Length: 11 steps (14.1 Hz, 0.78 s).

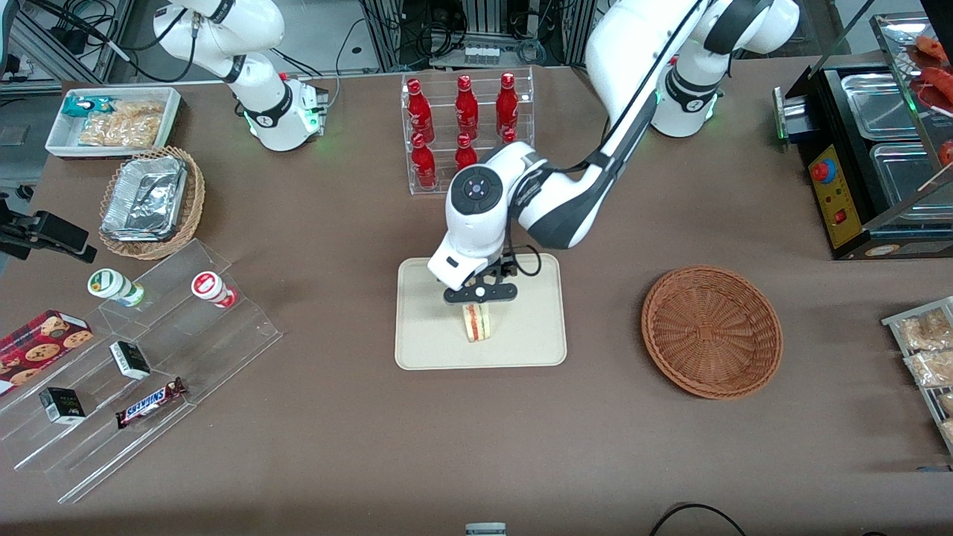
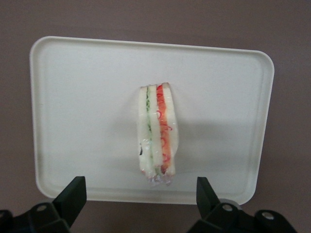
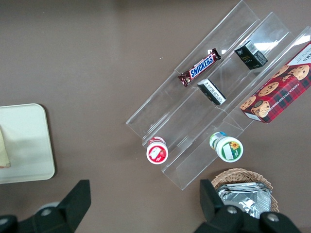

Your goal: Place sandwich from basket to tray

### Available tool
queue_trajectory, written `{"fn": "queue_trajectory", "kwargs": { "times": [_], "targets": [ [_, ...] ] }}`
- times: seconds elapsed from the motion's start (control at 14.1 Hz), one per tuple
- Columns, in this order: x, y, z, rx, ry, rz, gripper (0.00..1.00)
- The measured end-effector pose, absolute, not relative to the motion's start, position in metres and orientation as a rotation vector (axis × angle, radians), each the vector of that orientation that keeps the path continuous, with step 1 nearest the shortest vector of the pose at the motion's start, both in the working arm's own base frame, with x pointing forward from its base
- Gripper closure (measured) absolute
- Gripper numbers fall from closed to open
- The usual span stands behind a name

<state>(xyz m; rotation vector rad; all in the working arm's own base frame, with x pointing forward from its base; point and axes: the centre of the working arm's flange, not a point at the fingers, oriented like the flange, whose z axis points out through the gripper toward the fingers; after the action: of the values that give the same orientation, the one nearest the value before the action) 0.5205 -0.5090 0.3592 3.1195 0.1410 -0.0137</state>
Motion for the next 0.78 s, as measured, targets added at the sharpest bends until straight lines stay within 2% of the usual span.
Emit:
{"fn": "queue_trajectory", "kwargs": {
  "times": [0.21, 0.57, 0.78],
  "targets": [
    [0.527, -0.479, 0.41, 3.181, 0.135, 0.036, 0.0],
    [0.562, -0.392, 0.437, 3.245, 0.379, 0.0, 0.0],
    [0.581, -0.317, 0.446, 3.239, 0.393, -0.061, 0.0]
  ]
}}
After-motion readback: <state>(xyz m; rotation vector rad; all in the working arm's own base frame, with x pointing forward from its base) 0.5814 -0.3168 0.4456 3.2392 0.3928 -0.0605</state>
